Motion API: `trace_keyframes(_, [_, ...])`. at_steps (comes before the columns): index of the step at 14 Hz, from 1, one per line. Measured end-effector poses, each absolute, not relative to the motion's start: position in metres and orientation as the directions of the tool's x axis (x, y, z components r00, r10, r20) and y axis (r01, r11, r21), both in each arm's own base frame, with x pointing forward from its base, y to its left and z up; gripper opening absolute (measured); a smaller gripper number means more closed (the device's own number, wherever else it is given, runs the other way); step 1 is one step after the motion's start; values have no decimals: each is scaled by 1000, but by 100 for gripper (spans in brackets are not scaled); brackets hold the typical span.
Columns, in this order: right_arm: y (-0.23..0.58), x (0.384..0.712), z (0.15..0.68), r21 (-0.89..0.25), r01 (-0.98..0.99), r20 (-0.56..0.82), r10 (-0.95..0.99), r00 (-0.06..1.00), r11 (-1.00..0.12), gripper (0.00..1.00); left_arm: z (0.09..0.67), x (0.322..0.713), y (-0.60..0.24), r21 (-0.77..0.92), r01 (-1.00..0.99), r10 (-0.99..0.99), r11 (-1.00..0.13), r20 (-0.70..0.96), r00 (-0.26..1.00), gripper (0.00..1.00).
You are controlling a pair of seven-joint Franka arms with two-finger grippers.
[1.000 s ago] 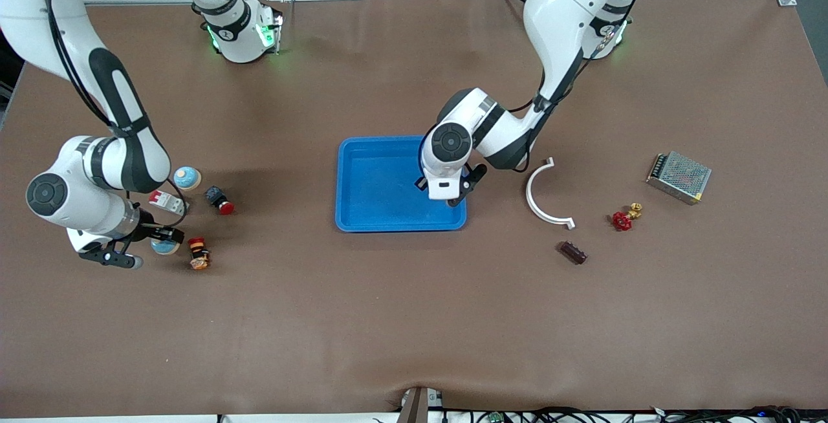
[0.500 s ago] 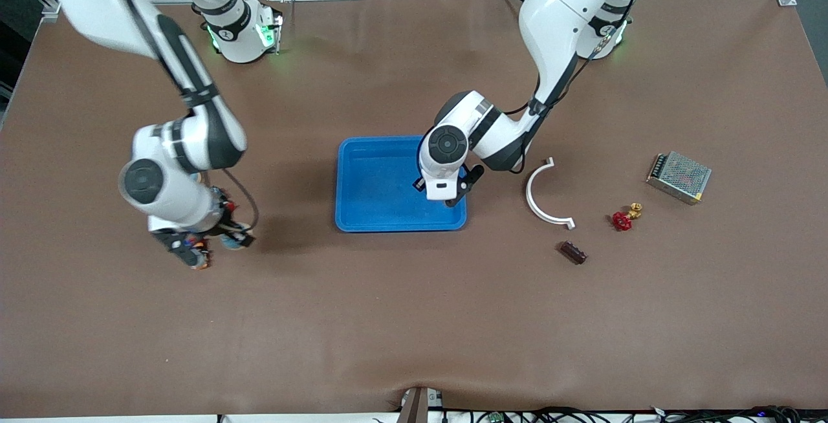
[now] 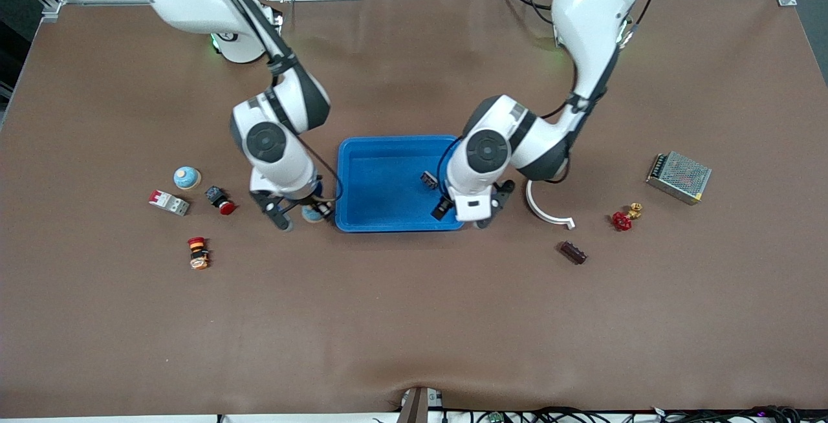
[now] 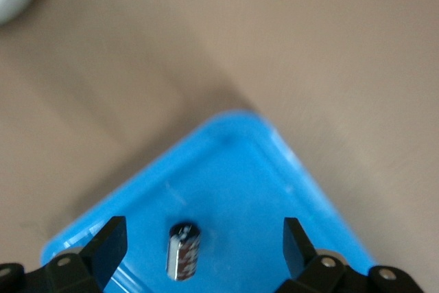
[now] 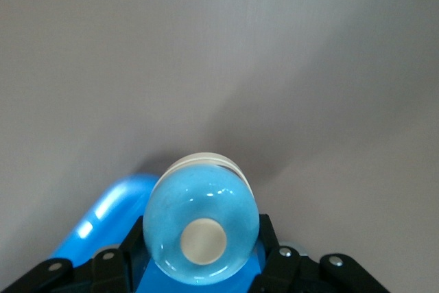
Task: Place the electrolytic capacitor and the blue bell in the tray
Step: 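Release the capacitor in the tray while the right gripper lowers the bell, then grasp the second capacitor with the left gripper while the right gripper releases the bell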
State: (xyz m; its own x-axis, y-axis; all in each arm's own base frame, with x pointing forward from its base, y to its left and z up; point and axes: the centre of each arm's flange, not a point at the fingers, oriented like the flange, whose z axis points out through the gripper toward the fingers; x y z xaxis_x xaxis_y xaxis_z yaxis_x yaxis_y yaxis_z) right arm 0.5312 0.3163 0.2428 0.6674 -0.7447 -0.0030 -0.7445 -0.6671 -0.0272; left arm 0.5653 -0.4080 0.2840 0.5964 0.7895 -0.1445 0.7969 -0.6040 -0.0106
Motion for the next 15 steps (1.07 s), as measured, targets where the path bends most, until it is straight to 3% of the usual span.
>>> trace_keyframes(6, [381, 467, 223, 2, -760, -9, -760, 650, -650, 65, 320, 619, -289, -46, 762, 759, -646, -141, 635, 100])
trace_keyframes(11, [403, 435, 213, 23, -754, -8, -755, 656, -656, 65, 291, 643, -183, -127, 783, 793, -609, -83, 603, 100])
trace_keyframes(15, [412, 420, 208, 23, -748, -8, -748, 663, -663, 65, 258, 660, -139, -81, 822, 826, -564, -72, 559, 100])
